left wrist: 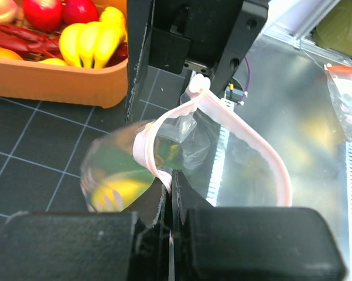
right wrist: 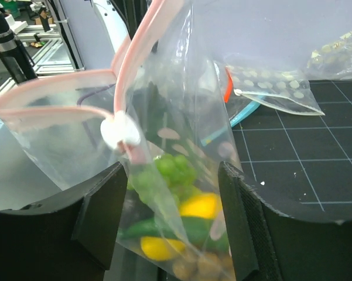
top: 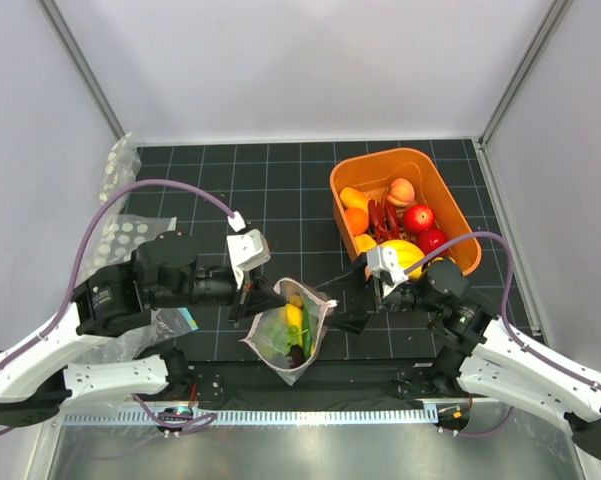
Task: Place the food in the zip-top bag and seal the zipper
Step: Adjust the zipper food storage bag at the center of the board.
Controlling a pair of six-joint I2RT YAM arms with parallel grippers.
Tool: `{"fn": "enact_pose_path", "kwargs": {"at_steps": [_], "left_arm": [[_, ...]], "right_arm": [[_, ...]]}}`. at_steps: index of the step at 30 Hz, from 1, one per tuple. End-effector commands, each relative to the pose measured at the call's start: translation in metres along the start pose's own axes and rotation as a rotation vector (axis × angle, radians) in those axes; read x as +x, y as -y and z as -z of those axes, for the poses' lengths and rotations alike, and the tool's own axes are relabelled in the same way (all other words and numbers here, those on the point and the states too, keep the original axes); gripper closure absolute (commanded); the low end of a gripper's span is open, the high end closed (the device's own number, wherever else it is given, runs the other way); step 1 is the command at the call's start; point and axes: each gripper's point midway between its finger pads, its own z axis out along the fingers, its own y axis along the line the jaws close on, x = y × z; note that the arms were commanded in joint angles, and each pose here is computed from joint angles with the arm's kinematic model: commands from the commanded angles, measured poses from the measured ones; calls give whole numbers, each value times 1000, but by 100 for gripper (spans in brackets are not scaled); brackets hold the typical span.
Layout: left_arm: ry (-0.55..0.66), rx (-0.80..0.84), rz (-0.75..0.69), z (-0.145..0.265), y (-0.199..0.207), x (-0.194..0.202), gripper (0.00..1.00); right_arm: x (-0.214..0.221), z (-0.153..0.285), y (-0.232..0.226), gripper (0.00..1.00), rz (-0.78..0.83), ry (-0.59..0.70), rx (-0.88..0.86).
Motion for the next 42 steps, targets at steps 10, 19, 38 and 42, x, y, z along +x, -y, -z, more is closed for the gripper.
{"fn": "enact_pose_path", "kwargs": {"at_steps": [10, 19, 38, 42], "left_arm": [[-14, 57, -18, -13, 6, 3, 100], [9, -287, 27, 1, -50, -2, 94], [60, -444, -140, -23, -83, -66, 11], [134, -344, -263, -33, -70, -79, 10]], "right_arm": [[-36, -3, -13, 80, 10, 70, -68], [-39, 3, 9, 99, -16, 43, 86], [-36, 25, 69, 99, -279, -237, 546], [-43, 25, 64, 99, -305, -222, 531]]}}
